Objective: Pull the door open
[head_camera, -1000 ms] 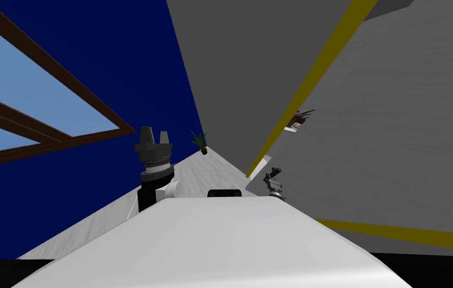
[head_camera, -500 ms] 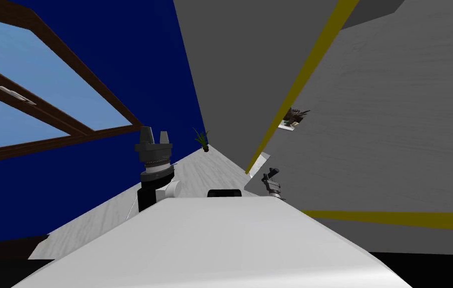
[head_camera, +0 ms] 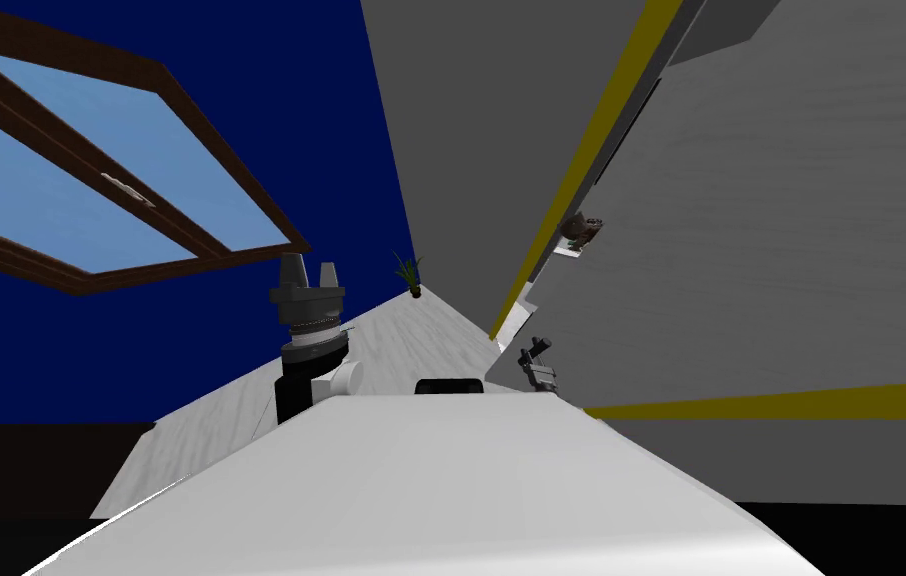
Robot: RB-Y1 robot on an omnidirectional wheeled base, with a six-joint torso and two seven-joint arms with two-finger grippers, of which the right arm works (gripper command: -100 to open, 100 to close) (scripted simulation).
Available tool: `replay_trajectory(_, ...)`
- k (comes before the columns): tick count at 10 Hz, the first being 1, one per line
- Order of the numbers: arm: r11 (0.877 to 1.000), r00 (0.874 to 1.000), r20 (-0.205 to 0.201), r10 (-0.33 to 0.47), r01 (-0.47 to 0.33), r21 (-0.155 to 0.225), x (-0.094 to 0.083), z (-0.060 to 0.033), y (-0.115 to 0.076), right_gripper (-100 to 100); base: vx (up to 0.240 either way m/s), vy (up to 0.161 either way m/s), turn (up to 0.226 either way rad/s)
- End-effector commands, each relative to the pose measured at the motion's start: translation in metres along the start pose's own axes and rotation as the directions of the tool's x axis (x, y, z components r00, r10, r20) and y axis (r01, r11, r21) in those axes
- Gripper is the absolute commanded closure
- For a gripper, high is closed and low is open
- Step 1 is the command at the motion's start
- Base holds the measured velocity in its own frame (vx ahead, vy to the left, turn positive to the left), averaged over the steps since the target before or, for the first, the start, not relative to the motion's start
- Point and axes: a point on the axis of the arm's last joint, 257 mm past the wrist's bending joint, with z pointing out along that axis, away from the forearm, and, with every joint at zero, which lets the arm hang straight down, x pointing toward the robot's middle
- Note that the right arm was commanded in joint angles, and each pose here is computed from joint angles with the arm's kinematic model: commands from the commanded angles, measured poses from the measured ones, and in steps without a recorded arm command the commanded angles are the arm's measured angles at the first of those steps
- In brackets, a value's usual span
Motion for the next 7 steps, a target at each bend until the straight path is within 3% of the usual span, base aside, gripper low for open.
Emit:
replay_trajectory(1,1.000,1.000,0.000,0.000,0.000,0.000,0.000,0.0000,0.000,100,-0.096,-0.015,0.025)
replay_trajectory(7,0.997,1.000,0.000,-0.001,0.001,0.071,-0.001,-0.0189,0.002,100,-0.233,-0.011,0.144)
